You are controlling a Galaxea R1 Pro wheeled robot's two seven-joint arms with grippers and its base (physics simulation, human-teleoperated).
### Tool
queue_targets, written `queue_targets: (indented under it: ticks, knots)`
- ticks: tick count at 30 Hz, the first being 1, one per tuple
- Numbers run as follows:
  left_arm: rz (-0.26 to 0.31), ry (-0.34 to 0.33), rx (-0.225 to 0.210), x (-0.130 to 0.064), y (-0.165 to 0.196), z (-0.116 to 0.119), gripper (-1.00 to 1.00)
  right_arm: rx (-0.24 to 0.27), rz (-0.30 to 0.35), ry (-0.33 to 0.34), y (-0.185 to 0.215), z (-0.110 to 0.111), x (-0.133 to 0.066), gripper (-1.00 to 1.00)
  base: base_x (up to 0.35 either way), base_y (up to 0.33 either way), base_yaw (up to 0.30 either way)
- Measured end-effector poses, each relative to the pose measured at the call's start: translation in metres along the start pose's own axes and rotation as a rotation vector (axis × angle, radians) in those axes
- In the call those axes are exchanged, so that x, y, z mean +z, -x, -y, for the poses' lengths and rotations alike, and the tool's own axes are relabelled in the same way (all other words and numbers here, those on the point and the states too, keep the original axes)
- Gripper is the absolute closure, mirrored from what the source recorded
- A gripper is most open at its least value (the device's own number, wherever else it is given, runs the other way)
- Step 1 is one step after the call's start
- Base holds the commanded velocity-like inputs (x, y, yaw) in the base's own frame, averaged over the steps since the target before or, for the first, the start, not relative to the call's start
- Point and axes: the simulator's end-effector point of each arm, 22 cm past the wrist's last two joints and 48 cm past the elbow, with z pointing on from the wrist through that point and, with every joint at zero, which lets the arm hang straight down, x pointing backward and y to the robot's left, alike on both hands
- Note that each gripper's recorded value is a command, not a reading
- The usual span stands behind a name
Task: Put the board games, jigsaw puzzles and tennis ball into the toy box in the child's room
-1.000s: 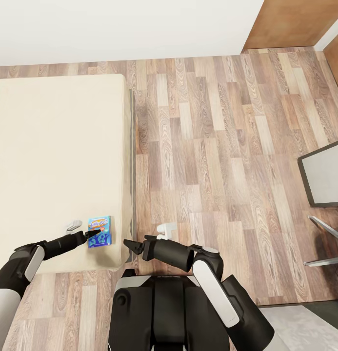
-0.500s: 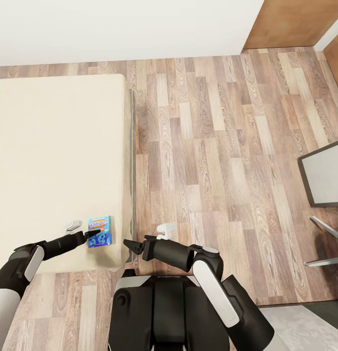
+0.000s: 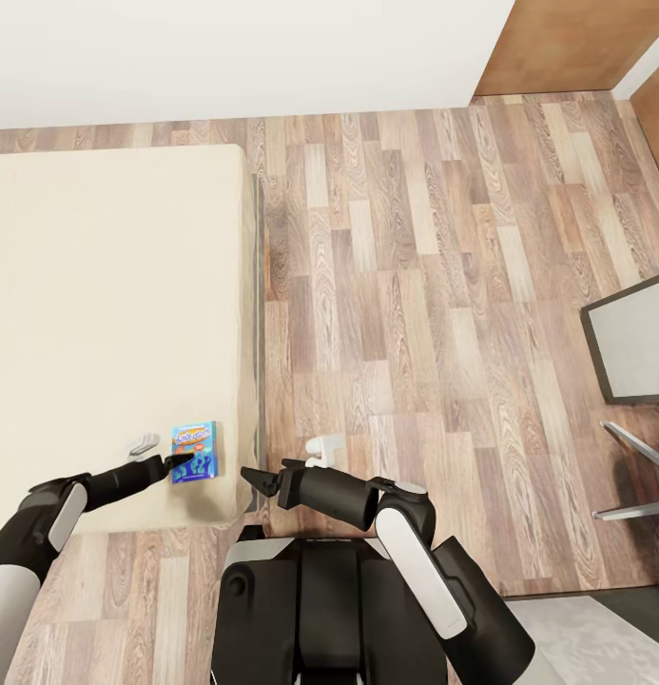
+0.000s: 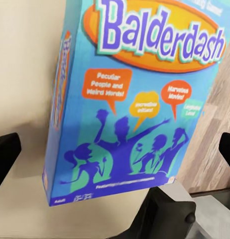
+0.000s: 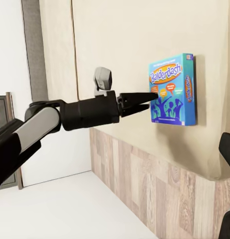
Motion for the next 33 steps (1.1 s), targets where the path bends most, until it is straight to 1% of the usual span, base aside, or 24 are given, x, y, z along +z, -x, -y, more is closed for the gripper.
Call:
queue_targets:
  ticks: [1, 5, 14, 22, 27, 29, 33]
  knots:
    - [-0.002, 0.013, -0.002, 0.000, -0.001, -0.003, -1.00, 0.000, 0.000, 0.000, 0.000, 0.000, 0.000, -1.00, 0.000, 0.000, 0.000]
    - [-0.004, 0.030, -0.005, 0.000, -0.002, -0.007, -1.00, 0.000, 0.000, 0.000, 0.000, 0.000, 0.000, -1.00, 0.000, 0.000, 0.000]
    - [-0.014, 0.039, -0.011, 0.001, -0.005, -0.009, -1.00, 0.000, 0.000, 0.000, 0.000, 0.000, 0.000, -1.00, 0.000, 0.000, 0.000]
    - [-0.030, 0.023, -0.023, 0.009, -0.013, 0.001, -1.00, 0.000, 0.000, 0.000, 0.000, 0.000, 0.000, -1.00, 0.000, 0.000, 0.000]
    - [-0.037, 0.009, -0.029, 0.015, -0.019, 0.009, -1.00, -0.001, -0.001, -0.002, 0.000, 0.001, -0.001, -1.00, 0.000, 0.000, 0.000]
    - [-0.042, -0.002, -0.033, 0.019, -0.023, 0.015, -1.00, -0.002, 0.000, -0.003, 0.000, 0.002, -0.001, -1.00, 0.000, 0.000, 0.000]
    - [-0.044, -0.010, -0.036, 0.022, -0.025, 0.019, -1.00, -0.003, -0.001, -0.004, 0.000, 0.003, -0.002, -1.00, 0.000, 0.000, 0.000]
